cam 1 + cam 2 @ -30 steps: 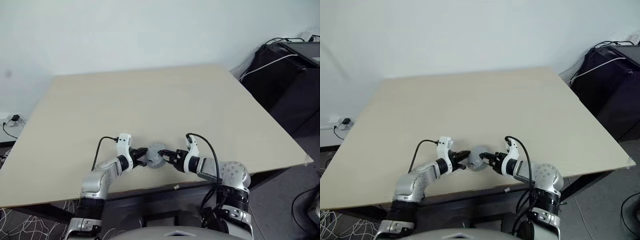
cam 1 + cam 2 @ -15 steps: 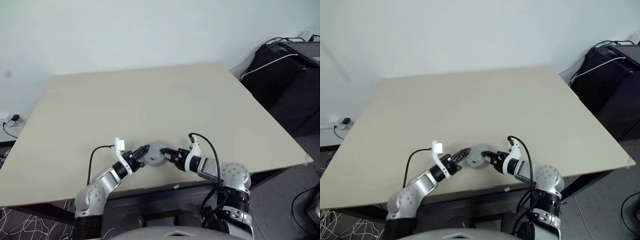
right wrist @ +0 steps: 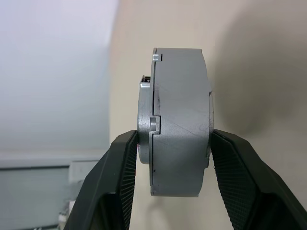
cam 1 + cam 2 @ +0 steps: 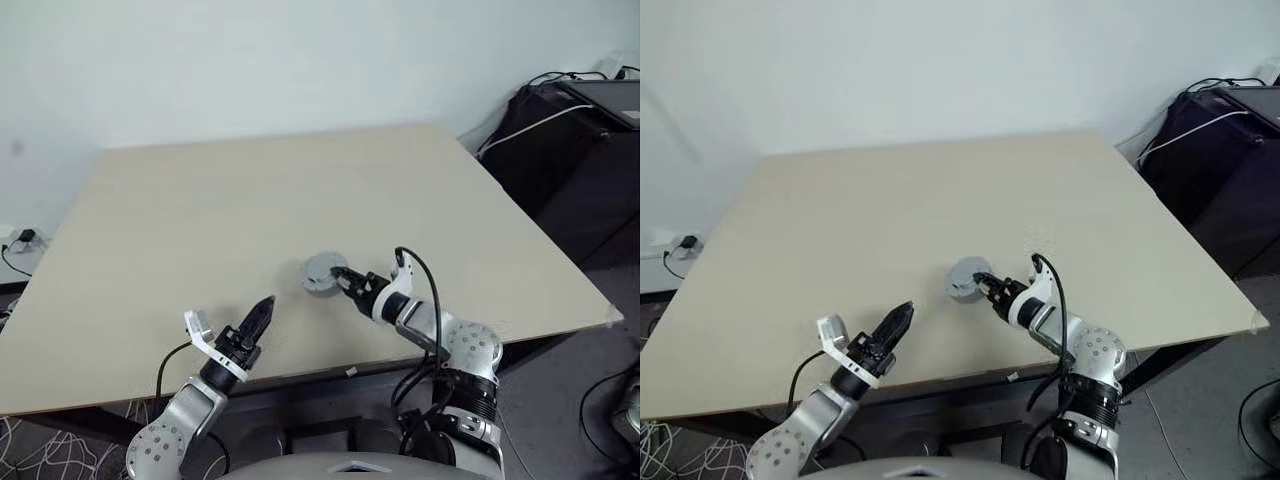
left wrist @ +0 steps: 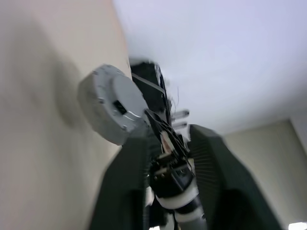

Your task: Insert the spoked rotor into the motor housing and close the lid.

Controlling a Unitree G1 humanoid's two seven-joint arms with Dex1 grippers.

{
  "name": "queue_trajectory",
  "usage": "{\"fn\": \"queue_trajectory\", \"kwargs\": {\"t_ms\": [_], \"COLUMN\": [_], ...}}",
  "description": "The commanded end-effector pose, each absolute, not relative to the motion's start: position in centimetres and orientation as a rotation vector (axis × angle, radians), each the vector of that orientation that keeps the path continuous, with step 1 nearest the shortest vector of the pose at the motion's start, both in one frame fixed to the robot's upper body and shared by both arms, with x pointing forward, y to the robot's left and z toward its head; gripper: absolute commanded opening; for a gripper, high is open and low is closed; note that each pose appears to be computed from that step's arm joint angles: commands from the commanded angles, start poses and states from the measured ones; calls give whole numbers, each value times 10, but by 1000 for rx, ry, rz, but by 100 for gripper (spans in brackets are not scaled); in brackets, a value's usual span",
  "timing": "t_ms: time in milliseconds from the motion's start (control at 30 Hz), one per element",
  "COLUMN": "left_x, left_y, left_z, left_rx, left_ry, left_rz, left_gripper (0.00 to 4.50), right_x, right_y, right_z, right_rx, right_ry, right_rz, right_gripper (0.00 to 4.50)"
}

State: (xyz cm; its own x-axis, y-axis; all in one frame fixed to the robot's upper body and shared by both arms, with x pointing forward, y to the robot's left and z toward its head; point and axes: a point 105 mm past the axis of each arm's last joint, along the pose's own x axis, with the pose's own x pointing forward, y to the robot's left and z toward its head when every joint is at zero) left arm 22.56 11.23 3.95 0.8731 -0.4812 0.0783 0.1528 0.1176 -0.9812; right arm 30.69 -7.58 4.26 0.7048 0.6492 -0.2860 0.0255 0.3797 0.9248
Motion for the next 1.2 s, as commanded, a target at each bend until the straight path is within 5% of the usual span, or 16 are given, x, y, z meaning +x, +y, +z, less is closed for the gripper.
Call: {"fn": "queue_trajectory", "kwargs": {"t_ms": [33,200,1200], "left_x": [234,239,245], "left_y": [101,99,94], "left_z": [50,46,60], "left_rx": [-1530,-1564,-1659], "left_ry": [204,229,136], "left_rz": [-463,-457,-504], "left_gripper": [290,448,448], "right_x": [308,305,256], "right_y": [-38,-28,6], "right_z": [81,91,77], "right_rx": [1256,1263,1240], "right_ry": [607,605,865], "right_rz": [602,648,812], "right_gripper": [209,209,209]}}
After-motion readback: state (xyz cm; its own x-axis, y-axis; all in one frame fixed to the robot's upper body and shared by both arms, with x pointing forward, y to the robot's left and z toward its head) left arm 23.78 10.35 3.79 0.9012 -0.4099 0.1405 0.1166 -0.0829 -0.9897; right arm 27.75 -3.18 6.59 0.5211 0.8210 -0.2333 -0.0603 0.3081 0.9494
